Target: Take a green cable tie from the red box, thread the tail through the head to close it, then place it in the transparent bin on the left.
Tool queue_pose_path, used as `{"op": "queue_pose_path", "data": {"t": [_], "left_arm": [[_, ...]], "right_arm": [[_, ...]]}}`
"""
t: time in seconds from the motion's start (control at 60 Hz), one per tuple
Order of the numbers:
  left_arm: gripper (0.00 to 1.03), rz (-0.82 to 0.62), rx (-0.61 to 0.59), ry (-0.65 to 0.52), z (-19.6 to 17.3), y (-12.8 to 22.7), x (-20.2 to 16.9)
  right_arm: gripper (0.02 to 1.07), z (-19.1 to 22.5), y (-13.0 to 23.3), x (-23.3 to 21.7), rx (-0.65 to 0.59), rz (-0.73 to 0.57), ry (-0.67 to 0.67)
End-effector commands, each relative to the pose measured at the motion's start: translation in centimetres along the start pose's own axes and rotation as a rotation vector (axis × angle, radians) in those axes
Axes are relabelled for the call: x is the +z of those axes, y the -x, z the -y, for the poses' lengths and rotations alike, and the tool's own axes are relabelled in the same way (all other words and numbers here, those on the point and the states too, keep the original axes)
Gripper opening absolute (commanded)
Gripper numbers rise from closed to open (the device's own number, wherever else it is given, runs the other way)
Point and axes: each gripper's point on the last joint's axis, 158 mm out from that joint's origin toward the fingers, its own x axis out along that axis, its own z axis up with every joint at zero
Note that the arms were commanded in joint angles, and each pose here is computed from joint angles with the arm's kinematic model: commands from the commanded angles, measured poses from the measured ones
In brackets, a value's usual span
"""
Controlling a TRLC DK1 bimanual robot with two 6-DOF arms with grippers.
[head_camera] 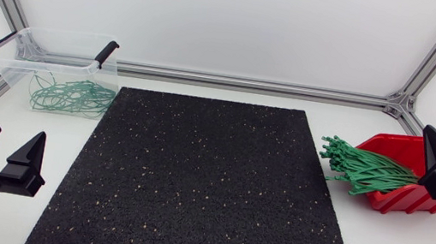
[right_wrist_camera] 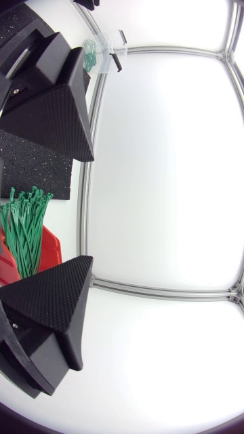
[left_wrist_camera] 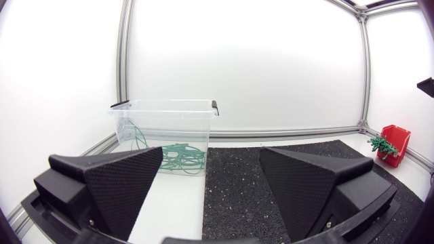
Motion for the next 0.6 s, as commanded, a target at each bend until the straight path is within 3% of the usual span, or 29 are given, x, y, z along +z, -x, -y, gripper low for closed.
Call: {"op": "queue_pose_path", "data": {"t": [0.0,0.45,0.583], "left_arm": [[0.99,-0.05,0.015,0.016,-0.3,-0.1,-2.2],[0.99,-0.05,0.015,0.016,-0.3,-0.1,-2.2],[0.99,-0.051,0.015,0.016,-0.3,-0.1,-2.2]], "right_arm": [[1.03,0.8,-0.4,1.6,-0.028,-0.027,-0.016],[0.99,0.9,-4.7,3.3,0.038,-0.292,-0.027],[0.99,1.7,-6.0,2.9,0.117,-0.412,-0.047]]}}
